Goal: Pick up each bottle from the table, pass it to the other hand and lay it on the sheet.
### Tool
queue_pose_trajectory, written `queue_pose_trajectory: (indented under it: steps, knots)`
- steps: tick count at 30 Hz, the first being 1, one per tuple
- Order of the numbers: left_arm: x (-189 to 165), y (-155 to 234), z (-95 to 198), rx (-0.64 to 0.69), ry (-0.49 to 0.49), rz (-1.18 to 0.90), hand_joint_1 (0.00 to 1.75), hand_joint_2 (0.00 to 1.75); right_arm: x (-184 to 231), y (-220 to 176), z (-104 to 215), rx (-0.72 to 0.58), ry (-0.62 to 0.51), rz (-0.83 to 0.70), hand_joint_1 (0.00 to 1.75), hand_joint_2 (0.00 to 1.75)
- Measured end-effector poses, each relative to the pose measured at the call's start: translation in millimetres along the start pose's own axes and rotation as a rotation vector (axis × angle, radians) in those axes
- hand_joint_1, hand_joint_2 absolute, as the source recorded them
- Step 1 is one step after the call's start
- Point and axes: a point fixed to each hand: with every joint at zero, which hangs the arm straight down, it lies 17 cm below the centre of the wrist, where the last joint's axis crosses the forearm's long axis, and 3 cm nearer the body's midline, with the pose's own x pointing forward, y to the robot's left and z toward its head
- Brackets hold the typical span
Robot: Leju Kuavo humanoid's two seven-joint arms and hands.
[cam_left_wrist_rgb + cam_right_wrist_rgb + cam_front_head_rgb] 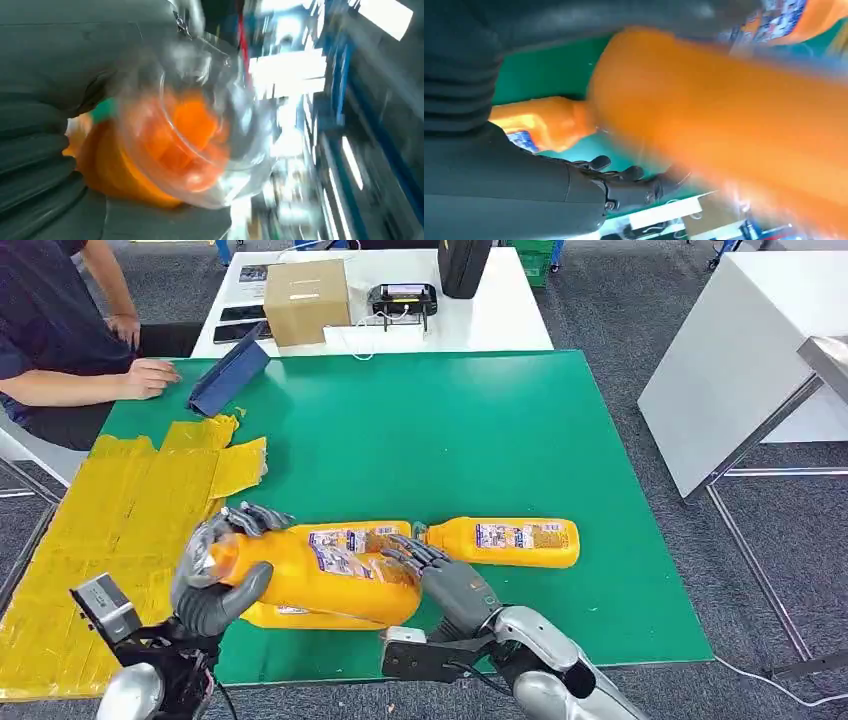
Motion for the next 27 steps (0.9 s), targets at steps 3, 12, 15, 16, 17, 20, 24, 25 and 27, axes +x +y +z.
queue_pose_trajectory:
  steps: [3,12,15,16,17,20,24,25,27]
  knots:
    - [11.0,26.9,-5.4,0.085,-0.053,-0.242,1.75,1.75,-2.5,-7.8,8.4,-0.032,0.010,-0.001,0.00,0.00]
    - [33.8,71.0,-14.7,0.220,-0.120,-0.628,1.75,1.75,-1.9,-17.9,20.2,-0.065,0.013,-0.003,0.00,0.00]
    - [47.3,95.9,-26.4,0.287,-0.156,-1.081,1.75,1.75,-4.1,-21.2,24.0,-0.069,0.017,-0.004,0.00,0.00]
    - [46.2,102.0,-31.0,0.282,-0.164,-1.241,1.75,1.75,-6.2,-22.1,25.4,-0.066,0.020,-0.010,0.00,0.00]
    - [42.3,106.3,-35.1,0.268,-0.167,-1.361,1.75,1.75,-8.5,-22.9,26.6,-0.064,0.024,-0.017,0.00,0.00]
    - [21.4,124.1,-40.8,0.226,-0.138,-1.516,1.75,1.75,-13.7,-24.4,30.1,-0.059,0.033,-0.016,0.00,0.00]
    - [-3.3,140.5,-40.1,0.181,-0.085,-1.547,1.75,1.75,-16.2,-25.0,33.9,-0.054,0.034,-0.008,0.00,0.00]
    - [-9.2,142.5,-39.4,0.163,-0.072,-1.567,1.75,1.75,-16.9,-25.4,34.7,-0.054,0.035,-0.006,0.00,0.00]
    - [-21.5,146.5,-39.6,0.118,-0.048,-1.630,1.75,1.75,-17.7,-26.1,35.8,-0.053,0.036,-0.002,0.00,0.00]
